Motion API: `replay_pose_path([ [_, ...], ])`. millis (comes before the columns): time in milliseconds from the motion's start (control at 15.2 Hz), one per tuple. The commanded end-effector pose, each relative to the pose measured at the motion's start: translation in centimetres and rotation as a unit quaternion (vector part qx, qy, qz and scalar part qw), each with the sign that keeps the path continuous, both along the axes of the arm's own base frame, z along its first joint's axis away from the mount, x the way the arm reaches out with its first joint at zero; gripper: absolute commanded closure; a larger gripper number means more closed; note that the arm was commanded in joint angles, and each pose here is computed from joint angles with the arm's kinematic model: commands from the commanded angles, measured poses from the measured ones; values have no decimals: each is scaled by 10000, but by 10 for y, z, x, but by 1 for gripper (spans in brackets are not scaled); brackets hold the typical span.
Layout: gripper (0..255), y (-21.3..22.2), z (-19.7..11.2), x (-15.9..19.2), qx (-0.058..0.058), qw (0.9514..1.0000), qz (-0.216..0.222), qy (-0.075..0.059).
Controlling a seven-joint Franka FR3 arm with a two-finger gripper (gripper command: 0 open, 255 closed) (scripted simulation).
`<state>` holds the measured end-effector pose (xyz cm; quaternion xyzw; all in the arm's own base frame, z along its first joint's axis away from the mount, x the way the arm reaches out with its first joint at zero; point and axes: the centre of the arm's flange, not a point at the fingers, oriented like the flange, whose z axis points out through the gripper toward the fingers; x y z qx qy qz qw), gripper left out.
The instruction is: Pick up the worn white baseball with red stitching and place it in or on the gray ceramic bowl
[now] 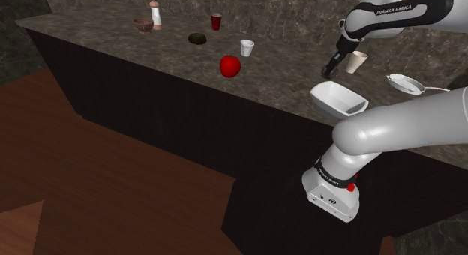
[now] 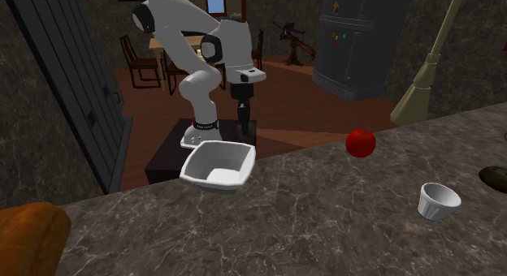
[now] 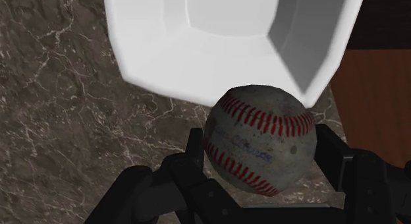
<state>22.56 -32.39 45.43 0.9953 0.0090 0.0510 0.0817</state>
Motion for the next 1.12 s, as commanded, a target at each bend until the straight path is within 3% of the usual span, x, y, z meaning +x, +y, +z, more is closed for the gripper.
replay_pose_path([
  [0, 255, -11, 0, -25, -1, 10000, 7, 1],
  [330, 255, -39, 1, -89, -1, 10000, 7, 1],
  [1056, 255, -39, -57, -89, -1, 10000, 7, 1],
])
